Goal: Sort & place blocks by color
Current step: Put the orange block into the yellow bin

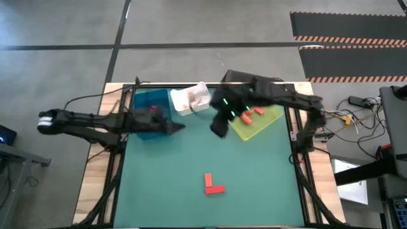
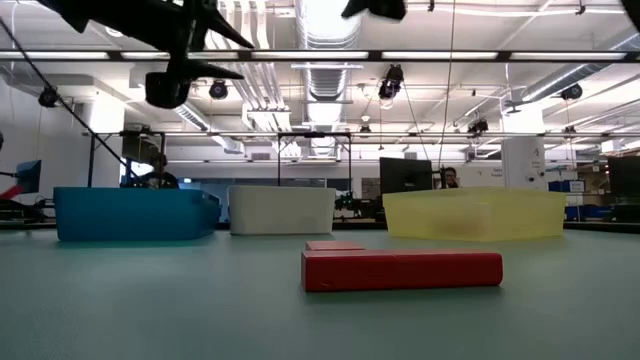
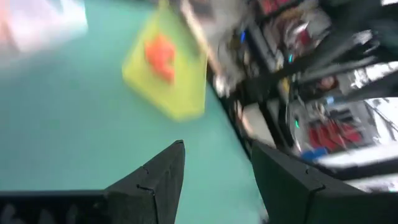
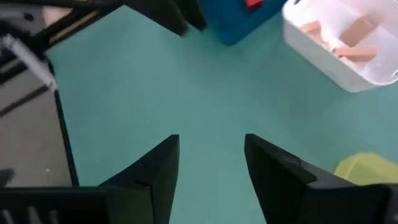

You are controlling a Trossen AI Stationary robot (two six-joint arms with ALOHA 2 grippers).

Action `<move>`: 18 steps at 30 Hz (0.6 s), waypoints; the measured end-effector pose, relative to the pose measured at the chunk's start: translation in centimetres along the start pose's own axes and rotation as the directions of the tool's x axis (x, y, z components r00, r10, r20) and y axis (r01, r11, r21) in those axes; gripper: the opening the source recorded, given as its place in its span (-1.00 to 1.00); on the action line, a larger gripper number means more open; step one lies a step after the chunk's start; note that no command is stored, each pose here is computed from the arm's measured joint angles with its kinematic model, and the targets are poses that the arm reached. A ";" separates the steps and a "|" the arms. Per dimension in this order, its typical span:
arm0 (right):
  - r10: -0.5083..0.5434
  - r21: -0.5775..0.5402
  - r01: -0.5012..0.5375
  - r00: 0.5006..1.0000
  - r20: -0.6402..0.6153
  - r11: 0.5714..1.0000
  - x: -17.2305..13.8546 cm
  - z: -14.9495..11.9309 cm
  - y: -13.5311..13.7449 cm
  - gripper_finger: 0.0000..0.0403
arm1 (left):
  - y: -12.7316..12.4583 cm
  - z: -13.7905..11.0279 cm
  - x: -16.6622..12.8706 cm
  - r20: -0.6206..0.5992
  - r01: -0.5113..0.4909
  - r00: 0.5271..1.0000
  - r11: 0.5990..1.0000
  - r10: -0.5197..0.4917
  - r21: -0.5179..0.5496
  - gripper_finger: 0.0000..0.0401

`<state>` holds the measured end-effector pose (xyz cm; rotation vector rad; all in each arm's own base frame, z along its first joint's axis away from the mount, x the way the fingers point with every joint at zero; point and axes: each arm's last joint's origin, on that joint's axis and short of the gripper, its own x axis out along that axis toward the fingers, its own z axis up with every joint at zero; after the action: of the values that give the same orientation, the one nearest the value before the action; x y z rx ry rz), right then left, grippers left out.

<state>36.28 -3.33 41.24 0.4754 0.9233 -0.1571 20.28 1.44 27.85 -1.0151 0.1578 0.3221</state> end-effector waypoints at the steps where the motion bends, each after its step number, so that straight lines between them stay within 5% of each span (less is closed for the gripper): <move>1: -0.008 -0.021 0.008 1.000 0.003 1.000 -0.3 -1.0 1.2 -0.15 | -0.1 -0.8 0.5 -0.046 -0.005 0.999 0.999 0.003 -0.042 -0.15; 9: -0.038 -0.078 0.044 0.997 0.073 0.996 -2.1 -10.0 7.9 -0.15 | -3.2 -7.4 3.8 -0.318 -0.080 0.948 0.975 0.010 -0.207 -0.15; 18: 0.016 -0.045 -0.008 0.984 0.178 0.999 -2.2 -17.4 8.8 -0.16 | -6.1 -11.5 7.7 -0.407 -0.173 0.912 0.944 0.046 -0.280 -0.15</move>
<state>25.20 12.36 36.97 0.4193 0.7467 -0.1652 29.75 -9.84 24.63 -1.3830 0.5486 0.2448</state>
